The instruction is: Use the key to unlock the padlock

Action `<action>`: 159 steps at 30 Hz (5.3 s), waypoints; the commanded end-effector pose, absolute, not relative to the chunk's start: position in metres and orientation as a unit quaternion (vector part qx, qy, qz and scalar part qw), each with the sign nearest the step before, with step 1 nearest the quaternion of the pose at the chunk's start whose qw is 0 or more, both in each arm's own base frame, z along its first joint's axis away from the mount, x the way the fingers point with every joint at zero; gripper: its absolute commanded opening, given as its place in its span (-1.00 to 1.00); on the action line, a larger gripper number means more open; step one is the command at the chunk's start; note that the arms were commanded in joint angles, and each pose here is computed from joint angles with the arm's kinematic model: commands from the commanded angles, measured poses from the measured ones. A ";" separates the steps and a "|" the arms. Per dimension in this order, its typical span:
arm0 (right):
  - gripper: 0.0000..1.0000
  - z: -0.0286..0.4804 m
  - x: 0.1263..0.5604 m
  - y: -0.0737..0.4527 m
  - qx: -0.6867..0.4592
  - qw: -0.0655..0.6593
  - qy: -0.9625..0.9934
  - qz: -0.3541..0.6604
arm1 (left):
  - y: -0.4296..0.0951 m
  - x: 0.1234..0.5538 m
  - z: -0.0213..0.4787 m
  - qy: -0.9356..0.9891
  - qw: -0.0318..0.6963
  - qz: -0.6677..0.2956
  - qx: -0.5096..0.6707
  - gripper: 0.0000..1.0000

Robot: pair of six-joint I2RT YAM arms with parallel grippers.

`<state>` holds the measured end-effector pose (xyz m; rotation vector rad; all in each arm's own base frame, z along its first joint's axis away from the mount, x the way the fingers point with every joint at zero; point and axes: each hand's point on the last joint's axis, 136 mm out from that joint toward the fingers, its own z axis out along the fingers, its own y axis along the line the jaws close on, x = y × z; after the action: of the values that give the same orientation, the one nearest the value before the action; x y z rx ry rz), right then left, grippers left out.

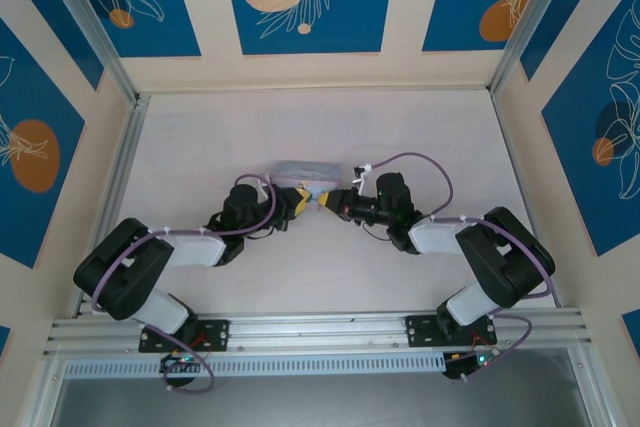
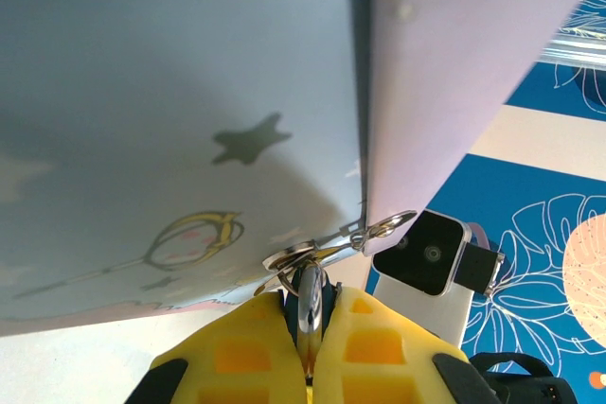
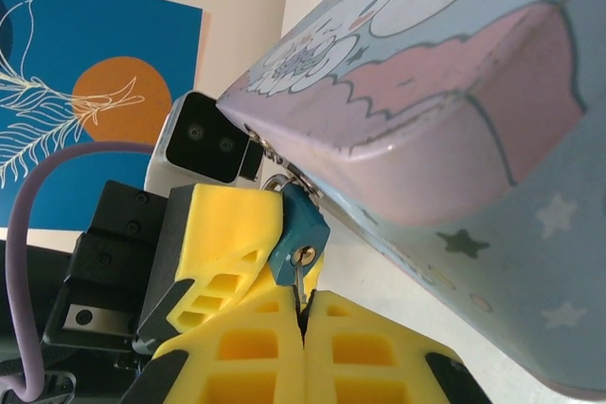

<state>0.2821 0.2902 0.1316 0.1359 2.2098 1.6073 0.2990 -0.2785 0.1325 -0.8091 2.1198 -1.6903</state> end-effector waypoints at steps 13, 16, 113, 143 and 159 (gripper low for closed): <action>-1.00 0.140 0.299 0.301 0.069 0.207 0.770 0.599 | -0.284 0.306 0.160 0.719 0.173 -0.622 -0.256 -1.00; -1.00 0.136 0.300 0.302 0.083 0.199 0.764 0.608 | -0.283 0.307 0.161 0.714 0.174 -0.626 -0.262 -1.00; -1.00 0.122 0.345 0.340 0.020 0.142 0.752 0.643 | -0.304 0.296 0.205 0.688 0.188 -0.673 -0.196 -1.00; -1.00 0.118 0.349 0.337 0.074 0.088 0.738 0.665 | -0.302 0.297 0.208 0.685 0.187 -0.674 -0.205 -1.00; -1.00 0.125 0.343 0.335 0.058 0.098 0.744 0.658 | -0.279 0.298 0.215 0.661 0.167 -0.663 -0.309 -1.00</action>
<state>0.3377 0.3323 0.1307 0.1228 2.1792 1.9974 0.3269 -0.2437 0.1478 -1.0760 1.9213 -1.5833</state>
